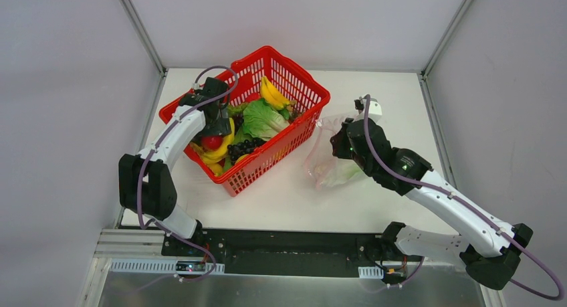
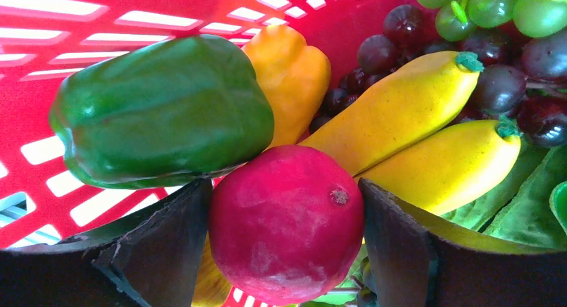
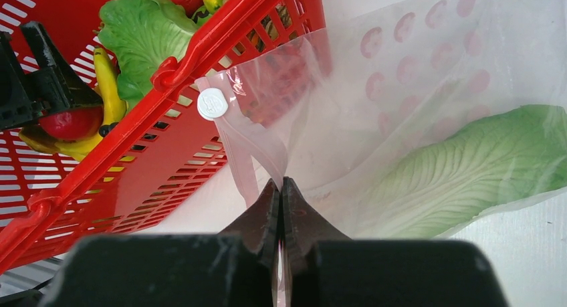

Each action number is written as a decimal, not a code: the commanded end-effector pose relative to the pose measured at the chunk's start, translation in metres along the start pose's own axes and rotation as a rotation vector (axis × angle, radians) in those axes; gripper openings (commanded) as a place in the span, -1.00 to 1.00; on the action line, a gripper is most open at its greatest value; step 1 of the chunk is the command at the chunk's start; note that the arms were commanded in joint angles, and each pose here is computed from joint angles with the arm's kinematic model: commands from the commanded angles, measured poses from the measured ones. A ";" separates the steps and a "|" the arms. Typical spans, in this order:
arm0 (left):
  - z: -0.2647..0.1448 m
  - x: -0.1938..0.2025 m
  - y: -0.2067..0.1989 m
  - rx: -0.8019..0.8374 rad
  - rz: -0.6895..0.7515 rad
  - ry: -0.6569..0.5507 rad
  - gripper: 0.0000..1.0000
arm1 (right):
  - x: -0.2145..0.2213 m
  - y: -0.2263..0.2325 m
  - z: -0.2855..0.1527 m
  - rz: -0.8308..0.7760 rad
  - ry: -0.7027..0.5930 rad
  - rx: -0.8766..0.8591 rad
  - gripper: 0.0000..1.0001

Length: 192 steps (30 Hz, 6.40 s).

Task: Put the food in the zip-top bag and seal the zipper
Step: Pick up the fake vegetable from the bin, then place the fake vegetable in the zipper food storage bag, then adjust the zipper food storage bag at the center of the board.

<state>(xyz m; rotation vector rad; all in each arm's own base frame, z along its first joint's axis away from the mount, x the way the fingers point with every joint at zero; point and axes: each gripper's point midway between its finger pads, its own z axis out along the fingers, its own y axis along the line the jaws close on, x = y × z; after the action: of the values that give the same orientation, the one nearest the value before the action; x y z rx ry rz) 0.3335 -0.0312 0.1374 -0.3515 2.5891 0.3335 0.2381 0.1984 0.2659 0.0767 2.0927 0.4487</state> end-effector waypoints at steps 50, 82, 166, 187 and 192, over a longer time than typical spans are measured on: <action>-0.320 0.071 -0.202 1.418 0.211 -0.324 -0.48 | -0.016 0.013 -0.022 0.098 -0.015 -0.078 -1.00; -0.330 0.069 -0.272 1.310 0.208 -0.396 -0.45 | -0.047 0.032 -0.089 0.388 -0.033 -0.283 -1.00; -0.206 0.136 -0.279 1.020 0.131 -0.134 -0.44 | -0.046 -0.027 -0.018 0.396 -0.003 -0.188 -1.00; -0.301 0.185 -0.284 1.493 0.231 0.095 -1.00 | -0.049 -0.058 -0.065 0.171 0.025 -0.029 -1.00; -0.343 0.176 -0.281 1.550 0.269 0.030 -1.00 | -0.068 -0.075 -0.090 0.193 -0.061 0.065 -1.00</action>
<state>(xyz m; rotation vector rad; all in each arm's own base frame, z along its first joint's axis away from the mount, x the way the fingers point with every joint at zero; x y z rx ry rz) 0.1377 -0.4187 0.2214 0.4645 2.2995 -1.3507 0.2168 0.1175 0.3058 0.2585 2.1461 0.5960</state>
